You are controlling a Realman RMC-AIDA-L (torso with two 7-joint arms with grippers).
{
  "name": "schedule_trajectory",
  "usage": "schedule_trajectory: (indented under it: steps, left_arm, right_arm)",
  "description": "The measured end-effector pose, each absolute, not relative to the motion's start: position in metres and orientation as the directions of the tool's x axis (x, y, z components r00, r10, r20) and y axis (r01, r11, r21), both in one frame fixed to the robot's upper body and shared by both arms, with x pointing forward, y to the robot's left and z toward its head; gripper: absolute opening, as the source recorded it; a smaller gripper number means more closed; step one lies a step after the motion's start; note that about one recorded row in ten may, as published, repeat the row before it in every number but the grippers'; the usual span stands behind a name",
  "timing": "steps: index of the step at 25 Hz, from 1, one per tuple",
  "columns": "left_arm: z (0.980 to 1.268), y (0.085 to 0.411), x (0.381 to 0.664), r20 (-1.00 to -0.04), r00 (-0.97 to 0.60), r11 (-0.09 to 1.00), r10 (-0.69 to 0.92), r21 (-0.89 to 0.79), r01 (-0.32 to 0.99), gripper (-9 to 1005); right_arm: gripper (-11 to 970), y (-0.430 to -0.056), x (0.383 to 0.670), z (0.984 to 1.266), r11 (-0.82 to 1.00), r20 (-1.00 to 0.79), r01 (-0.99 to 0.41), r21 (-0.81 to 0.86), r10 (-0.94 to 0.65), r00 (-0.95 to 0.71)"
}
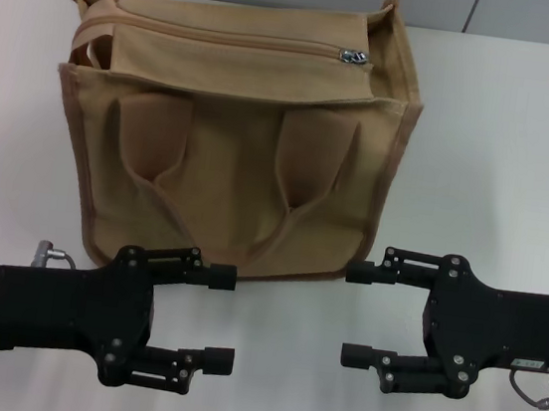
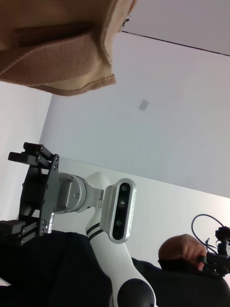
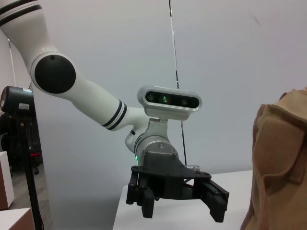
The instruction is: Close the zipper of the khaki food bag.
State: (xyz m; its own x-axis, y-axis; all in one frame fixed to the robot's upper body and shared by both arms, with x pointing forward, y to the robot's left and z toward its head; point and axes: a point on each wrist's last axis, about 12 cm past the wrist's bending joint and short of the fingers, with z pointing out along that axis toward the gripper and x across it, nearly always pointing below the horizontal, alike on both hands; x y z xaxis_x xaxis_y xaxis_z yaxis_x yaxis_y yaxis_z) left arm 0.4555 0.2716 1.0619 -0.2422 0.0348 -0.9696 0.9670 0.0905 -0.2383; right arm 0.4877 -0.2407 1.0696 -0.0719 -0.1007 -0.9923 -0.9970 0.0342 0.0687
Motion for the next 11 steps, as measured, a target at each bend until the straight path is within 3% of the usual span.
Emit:
schedule_trajectory:
  steps: [11]
  left_arm:
    - [1.0618, 0.2709, 0.4554, -0.972, -0.234, 0.090, 0.034, -0.230, 0.969, 805]
  right_arm:
    - [752, -0.2405, 0.4882, 1.0702, 0.033, -0.992, -0.997, 0.066, -0.101, -0.069]
